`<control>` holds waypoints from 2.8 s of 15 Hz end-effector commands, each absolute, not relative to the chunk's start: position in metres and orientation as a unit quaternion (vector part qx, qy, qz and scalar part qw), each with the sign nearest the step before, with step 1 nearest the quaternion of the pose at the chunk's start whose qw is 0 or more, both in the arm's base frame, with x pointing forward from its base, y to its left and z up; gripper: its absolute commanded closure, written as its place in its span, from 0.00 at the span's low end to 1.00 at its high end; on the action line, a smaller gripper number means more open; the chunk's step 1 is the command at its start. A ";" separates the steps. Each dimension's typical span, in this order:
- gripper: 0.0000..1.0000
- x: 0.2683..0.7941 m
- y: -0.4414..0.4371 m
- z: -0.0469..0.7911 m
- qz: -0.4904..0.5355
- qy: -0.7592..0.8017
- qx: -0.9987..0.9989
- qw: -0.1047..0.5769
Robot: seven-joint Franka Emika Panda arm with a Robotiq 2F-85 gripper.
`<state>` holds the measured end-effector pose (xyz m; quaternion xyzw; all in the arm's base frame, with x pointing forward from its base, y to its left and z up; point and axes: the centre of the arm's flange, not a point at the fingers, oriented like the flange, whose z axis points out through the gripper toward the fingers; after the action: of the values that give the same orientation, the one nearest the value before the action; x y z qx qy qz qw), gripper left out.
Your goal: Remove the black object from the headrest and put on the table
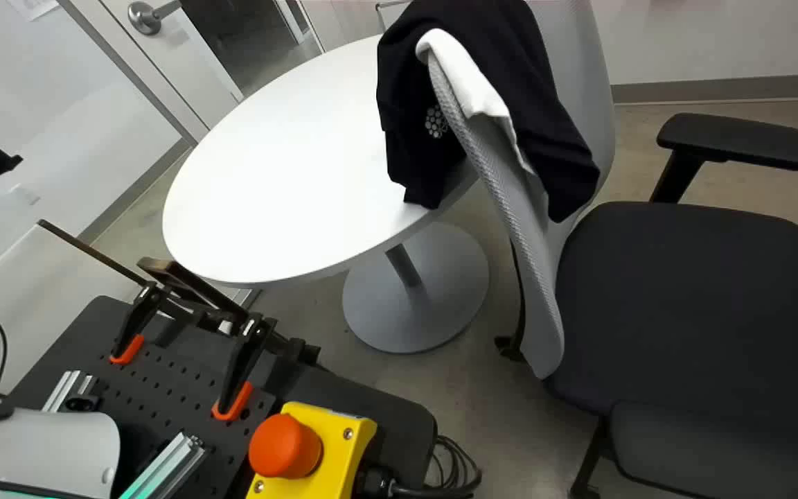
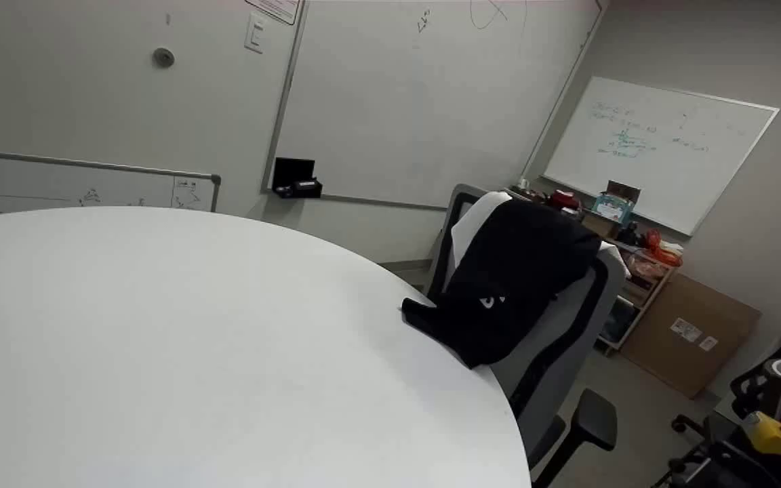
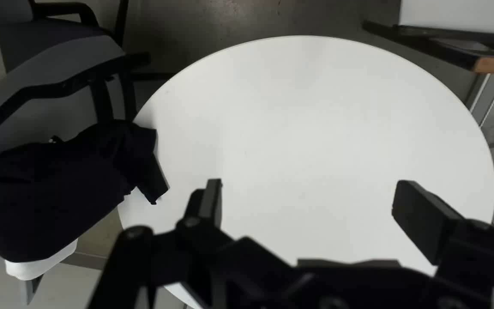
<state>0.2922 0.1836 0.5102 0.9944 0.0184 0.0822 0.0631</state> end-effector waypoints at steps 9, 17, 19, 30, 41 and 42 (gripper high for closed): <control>0.00 0.313 0.159 0.512 0.082 -0.029 0.994 0.063; 0.00 0.394 0.029 0.488 0.118 -0.265 0.956 0.038; 0.00 0.409 0.001 0.477 0.133 -0.310 0.941 0.034; 0.00 0.459 -0.079 0.381 0.174 -0.470 0.857 0.119; 0.00 0.461 -0.113 0.331 0.211 -0.511 0.812 0.187; 0.00 0.461 -0.113 0.326 0.211 -0.510 0.812 0.192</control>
<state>0.4508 -0.1139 0.3433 0.8178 -0.5072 0.2000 0.1842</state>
